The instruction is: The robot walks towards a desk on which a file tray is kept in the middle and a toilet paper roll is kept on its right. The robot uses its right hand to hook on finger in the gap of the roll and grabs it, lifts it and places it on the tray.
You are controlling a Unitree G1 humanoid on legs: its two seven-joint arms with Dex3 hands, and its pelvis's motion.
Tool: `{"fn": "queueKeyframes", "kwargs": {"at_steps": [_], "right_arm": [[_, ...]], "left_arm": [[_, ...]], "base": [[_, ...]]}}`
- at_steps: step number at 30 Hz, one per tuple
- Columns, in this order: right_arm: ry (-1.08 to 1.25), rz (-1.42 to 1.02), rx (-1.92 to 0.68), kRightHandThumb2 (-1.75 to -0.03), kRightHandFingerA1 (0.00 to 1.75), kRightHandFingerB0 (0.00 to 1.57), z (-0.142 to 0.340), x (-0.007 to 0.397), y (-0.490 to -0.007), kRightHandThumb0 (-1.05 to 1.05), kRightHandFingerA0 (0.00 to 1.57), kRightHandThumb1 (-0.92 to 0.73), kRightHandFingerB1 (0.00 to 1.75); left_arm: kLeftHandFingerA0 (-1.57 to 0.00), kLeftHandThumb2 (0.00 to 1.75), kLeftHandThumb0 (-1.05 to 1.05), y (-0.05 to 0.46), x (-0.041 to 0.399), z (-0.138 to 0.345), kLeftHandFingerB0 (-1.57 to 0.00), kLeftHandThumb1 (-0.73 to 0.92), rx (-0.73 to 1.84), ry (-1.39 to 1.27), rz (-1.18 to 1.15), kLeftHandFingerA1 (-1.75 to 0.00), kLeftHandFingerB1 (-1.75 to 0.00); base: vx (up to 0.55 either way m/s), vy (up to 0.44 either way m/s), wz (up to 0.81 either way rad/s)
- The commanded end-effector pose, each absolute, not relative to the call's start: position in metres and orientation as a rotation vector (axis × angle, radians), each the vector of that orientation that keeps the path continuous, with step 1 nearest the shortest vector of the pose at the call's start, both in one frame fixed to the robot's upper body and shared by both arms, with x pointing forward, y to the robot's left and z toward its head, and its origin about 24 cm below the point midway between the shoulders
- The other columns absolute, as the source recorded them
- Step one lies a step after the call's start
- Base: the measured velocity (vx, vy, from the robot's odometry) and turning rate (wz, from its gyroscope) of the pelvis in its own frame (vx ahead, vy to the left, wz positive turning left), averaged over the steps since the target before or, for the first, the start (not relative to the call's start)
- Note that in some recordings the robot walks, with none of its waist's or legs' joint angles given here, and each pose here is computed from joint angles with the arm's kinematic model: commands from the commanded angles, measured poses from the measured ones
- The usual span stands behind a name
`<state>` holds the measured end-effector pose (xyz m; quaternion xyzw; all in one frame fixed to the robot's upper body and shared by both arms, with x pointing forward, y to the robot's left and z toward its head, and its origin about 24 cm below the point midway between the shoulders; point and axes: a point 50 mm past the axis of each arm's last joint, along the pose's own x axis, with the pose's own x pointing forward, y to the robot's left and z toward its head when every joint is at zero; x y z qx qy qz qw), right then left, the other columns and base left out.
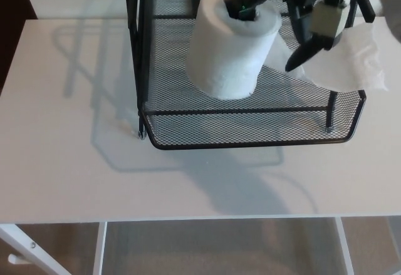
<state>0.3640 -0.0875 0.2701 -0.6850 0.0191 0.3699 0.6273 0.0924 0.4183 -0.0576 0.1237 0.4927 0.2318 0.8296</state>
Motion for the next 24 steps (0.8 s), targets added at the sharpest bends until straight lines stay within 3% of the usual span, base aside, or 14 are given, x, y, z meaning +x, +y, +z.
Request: {"fn": "queueKeyframes", "kwargs": {"at_steps": [1,6,7,8,9,13,14,15,16,18,19,20,22,24], "right_arm": [[0.327,1.003,-1.332,-0.54,1.04,0.23,0.356,0.347,-0.110,-0.50,0.86,-0.42,0.33],[0.256,0.976,-1.329,-0.73,0.97,0.19,0.375,0.344,-0.126,-0.55,0.87,-0.37,0.43],[0.239,0.958,-1.283,-0.55,1.04,0.26,0.384,0.341,-0.137,-0.52,0.86,-0.48,0.33],[0.245,0.944,-1.238,-0.73,0.78,0.20,0.388,0.340,-0.144,-0.56,0.80,-0.37,0.43],[0.246,0.945,-1.189,-0.56,0.71,0.24,0.391,0.339,-0.151,-0.47,0.87,-0.49,0.30],[0.150,0.991,-0.872,-0.56,0.59,0.23,0.394,0.332,-0.195,-0.40,0.89,-0.49,0.29],[0.075,0.954,-0.787,-0.75,0.64,0.22,0.399,0.324,-0.218,-0.56,0.86,-0.39,0.44],[0.053,0.952,-0.713,-0.58,0.57,0.25,0.401,0.320,-0.229,-0.43,0.87,-0.54,0.33],[0.012,0.963,-0.648,-0.78,0.65,0.16,0.403,0.316,-0.241,-0.56,0.79,-0.43,0.44],[-0.059,0.922,-0.633,-0.84,0.66,0.14,0.406,0.306,-0.263,-0.65,0.75,-0.46,0.45],[-0.091,0.877,-0.622,-0.58,0.54,0.23,0.408,0.300,-0.277,-0.60,0.80,-0.55,0.34],[-0.107,0.828,-0.585,-0.80,0.63,0.18,0.409,0.293,-0.291,-0.63,0.77,-0.44,0.44],[-0.106,0.772,-0.528,-0.57,0.53,0.22,0.410,0.283,-0.310,-0.52,0.78,-0.55,0.32],[-0.195,0.701,-0.560,-0.60,0.62,0.14,0.412,0.260,-0.339,-0.55,0.71,-0.65,0.30]], "left_arm": [[-0.30,0.72,-0.85,0.425,0.085,-0.053,-0.17,0.92,0.302,1.044,0.511,-0.98,-0.75],[-0.35,0.69,-0.82,0.426,0.084,-0.054,-0.17,0.92,0.266,1.045,0.545,-0.97,-0.72],[-0.33,0.70,-0.80,0.426,0.084,-0.054,-0.16,0.92,0.266,1.047,0.541,-0.92,-0.70],[-0.32,0.70,-0.81,0.426,0.084,-0.053,-0.14,0.92,0.265,1.046,0.540,-0.91,-0.69],[-0.32,0.70,-0.80,0.426,0.083,-0.053,-0.15,0.92,0.266,1.046,0.541,-0.89,-0.68],[-0.34,0.72,-0.82,0.427,0.082,-0.053,-0.18,0.92,0.304,1.065,0.527,-0.92,-0.70],[-0.36,0.73,-0.81,0.428,0.082,-0.052,-0.20,0.92,0.303,1.064,0.530,-0.96,-0.73],[-0.36,0.71,-0.81,0.428,0.082,-0.053,-0.20,0.92,0.295,1.065,0.537,-0.96,-0.73],[-0.35,0.73,-0.81,0.427,0.082,-0.053,-0.20,0.92,0.292,1.065,0.532,-0.94,-0.72],[-0.33,0.73,-0.81,0.427,0.081,-0.053,-0.19,0.92,0.288,1.067,0.533,-0.92,-0.71],[-0.34,0.73,-0.81,0.427,0.081,-0.053,-0.19,0.92,0.288,1.068,0.533,-0.93,-0.72],[-0.34,0.73,-0.81,0.427,0.080,-0.054,-0.19,0.92,0.293,1.068,0.530,-0.93,-0.72],[-0.33,0.73,-0.80,0.426,0.080,-0.054,-0.18,0.92,0.297,1.067,0.521,-0.92,-0.71],[-0.32,0.72,-0.82,0.427,0.080,-0.054,-0.17,0.92,0.290,1.069,0.525,-0.92,-0.72]], "base": [[0.00,0.000,0.00],[0.00,0.000,0.00],[0.00,0.000,0.00],[0.00,0.000,0.00],[0.00,0.000,0.00],[0.00,0.000,0.00],[0.00,0.000,0.00],[0.00,0.000,0.00],[0.00,0.000,0.00],[0.00,0.000,0.00],[0.00,0.000,0.00],[0.00,0.000,0.00],[0.00,0.000,0.00],[0.00,0.000,0.00]]}}
